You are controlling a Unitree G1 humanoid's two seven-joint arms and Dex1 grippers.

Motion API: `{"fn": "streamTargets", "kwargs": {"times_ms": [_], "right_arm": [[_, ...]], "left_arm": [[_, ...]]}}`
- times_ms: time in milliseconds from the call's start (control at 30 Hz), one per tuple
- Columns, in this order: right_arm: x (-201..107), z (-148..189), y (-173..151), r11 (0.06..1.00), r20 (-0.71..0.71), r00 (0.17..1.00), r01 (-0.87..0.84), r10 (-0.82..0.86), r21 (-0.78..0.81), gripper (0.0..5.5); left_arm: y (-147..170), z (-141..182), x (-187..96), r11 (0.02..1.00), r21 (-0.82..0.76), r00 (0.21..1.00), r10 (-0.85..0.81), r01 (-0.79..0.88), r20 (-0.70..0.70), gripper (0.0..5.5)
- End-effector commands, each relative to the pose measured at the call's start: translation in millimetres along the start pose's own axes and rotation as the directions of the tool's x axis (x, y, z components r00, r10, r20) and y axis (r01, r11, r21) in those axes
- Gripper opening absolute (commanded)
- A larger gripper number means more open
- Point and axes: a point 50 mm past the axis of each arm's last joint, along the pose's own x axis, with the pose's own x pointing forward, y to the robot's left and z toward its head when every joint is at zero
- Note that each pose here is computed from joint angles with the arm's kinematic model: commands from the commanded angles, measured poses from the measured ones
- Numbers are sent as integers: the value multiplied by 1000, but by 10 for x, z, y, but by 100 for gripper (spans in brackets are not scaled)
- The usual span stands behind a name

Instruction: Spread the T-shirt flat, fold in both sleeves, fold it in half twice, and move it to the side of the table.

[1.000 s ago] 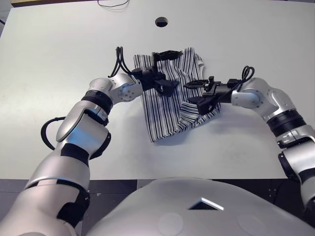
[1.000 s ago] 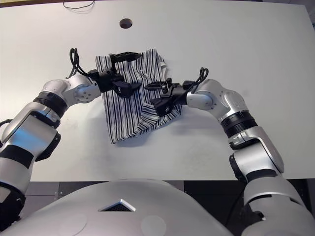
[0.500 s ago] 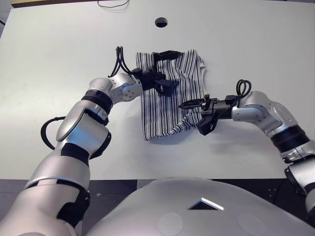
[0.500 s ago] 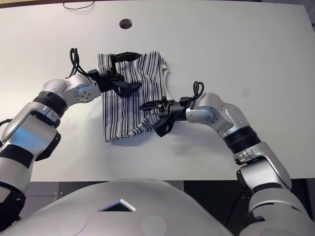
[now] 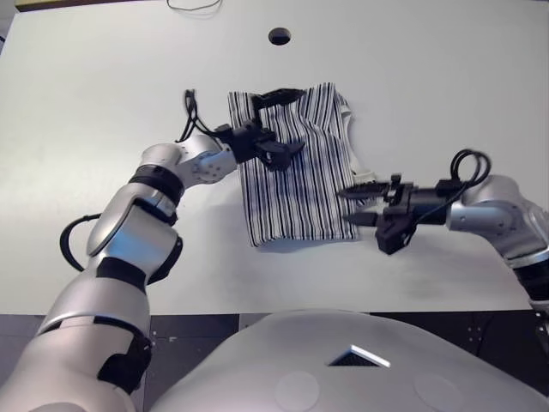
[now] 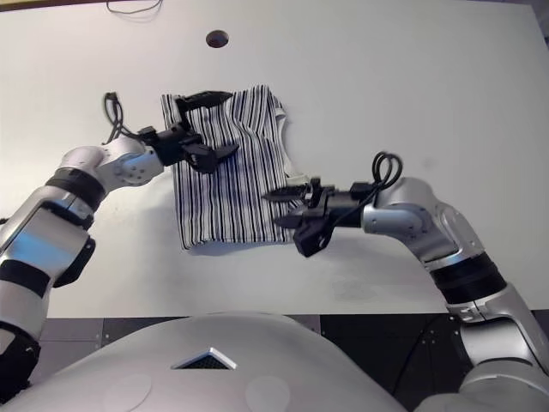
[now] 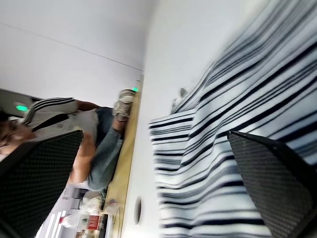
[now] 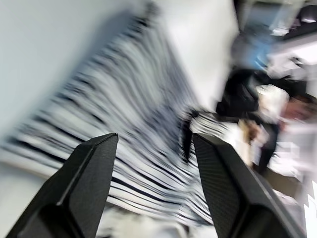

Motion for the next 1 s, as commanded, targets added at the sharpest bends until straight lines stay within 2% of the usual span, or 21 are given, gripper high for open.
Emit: {"fn": "streamTargets", "kwargs": {"times_ms": [33, 100, 200, 300, 400, 500, 567, 767, 1000], "right_arm": [[-63, -273, 86, 998, -152, 988, -35, 27, -45, 279], [-99, -379, 189, 996, -196, 978, -77, 66, -46, 279], [-183, -510, 239, 992, -237, 967, -111, 94, -59, 279], [-229, -640, 292, 985, -261, 956, -157, 134, -69, 279], [-231, -643, 261, 984, -233, 963, -159, 135, -86, 279], [-213, -576, 241, 984, -188, 973, -151, 131, -97, 279], [-247, -550, 245, 980, -184, 972, -166, 144, -109, 279], [-265, -398, 516, 955, -127, 950, -292, 284, -55, 279], [-57, -465, 484, 962, -105, 960, -266, 260, -54, 279]], "left_arm": [[404, 234, -441, 977, 67, 976, 197, -204, 93, 547], [324, 380, -797, 985, 76, 988, 151, -152, 28, 547], [201, 507, -1338, 998, 46, 984, 44, -37, -174, 547], [-154, 572, -1865, 972, -116, 895, -233, 204, -381, 547], [-352, 673, -2075, 915, -250, 814, -398, 317, -423, 547], [-508, 729, -2025, 867, -313, 789, -487, 387, -374, 547], [-636, 781, -1883, 834, -341, 791, -534, 434, -299, 547], [-876, 864, -1507, 751, -332, 771, -629, 571, -97, 547], [-936, 726, -1324, 724, -302, 751, -659, 621, -37, 547]]}}
